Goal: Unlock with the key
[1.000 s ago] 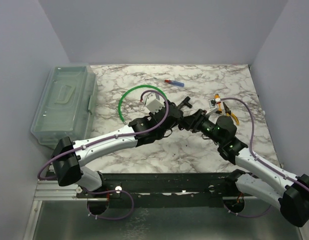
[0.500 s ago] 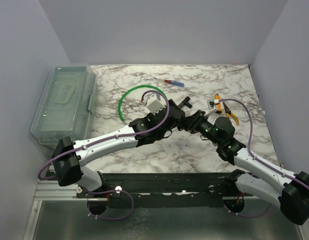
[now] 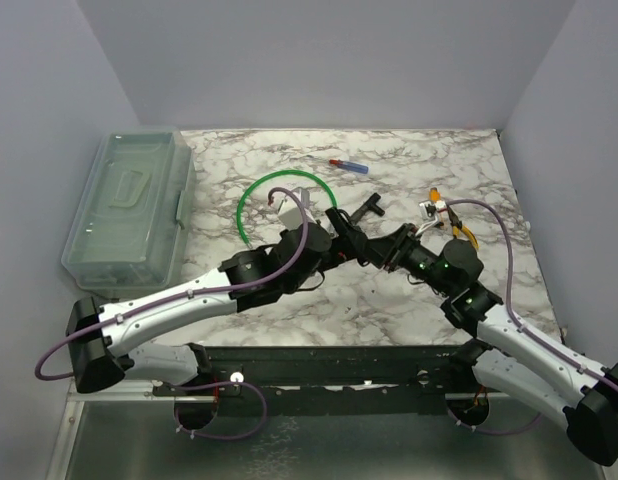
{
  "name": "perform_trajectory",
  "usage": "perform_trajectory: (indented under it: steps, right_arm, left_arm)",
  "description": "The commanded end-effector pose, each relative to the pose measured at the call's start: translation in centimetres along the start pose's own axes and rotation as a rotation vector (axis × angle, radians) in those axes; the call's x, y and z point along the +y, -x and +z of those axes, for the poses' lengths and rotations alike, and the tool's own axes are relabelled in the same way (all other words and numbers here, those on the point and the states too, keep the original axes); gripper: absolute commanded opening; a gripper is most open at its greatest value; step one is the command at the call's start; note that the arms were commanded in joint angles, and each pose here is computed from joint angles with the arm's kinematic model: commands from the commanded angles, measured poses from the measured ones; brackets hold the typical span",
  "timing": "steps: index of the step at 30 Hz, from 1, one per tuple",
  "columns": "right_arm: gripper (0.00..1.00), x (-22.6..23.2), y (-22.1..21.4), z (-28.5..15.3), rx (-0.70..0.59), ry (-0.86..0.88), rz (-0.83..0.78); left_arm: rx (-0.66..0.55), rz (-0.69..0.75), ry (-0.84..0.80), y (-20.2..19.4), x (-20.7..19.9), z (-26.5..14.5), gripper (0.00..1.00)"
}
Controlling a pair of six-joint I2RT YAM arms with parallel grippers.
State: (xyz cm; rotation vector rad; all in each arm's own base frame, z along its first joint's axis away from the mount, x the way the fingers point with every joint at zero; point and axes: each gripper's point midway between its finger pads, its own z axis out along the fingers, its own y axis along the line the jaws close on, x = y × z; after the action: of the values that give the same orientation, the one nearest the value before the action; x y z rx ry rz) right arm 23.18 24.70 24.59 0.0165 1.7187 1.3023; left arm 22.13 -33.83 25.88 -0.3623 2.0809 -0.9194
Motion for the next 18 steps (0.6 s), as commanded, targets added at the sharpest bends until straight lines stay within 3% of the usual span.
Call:
perform_trajectory:
  steps: [1, 9, 13, 18]
  right_arm:
    - [0.0, 5.7, 1.7, -1.5, -0.033, 0.235, -0.04]
    - [0.0, 7.8, -0.1, -3.2, 0.062, 0.365, -0.087]
    - [0.0, 8.6, -0.1, -3.9, 0.071, 0.4, -0.091]
    - [0.0, 10.0, -0.4, -4.7, 0.1, 0.463, -0.11]
  left_arm:
    - [0.022, 0.101, -0.089, 0.1, 0.0, -2.5, 0.9]
    - [0.022, 0.091, -0.199, 1.6, -0.8, -6.0, 0.75]
    - [0.031, 0.101, -0.25, 1.5, -1.4, -6.6, 0.71]
    - [0.008, 0.096, -0.243, 1.8, -1.1, -6.4, 0.57]
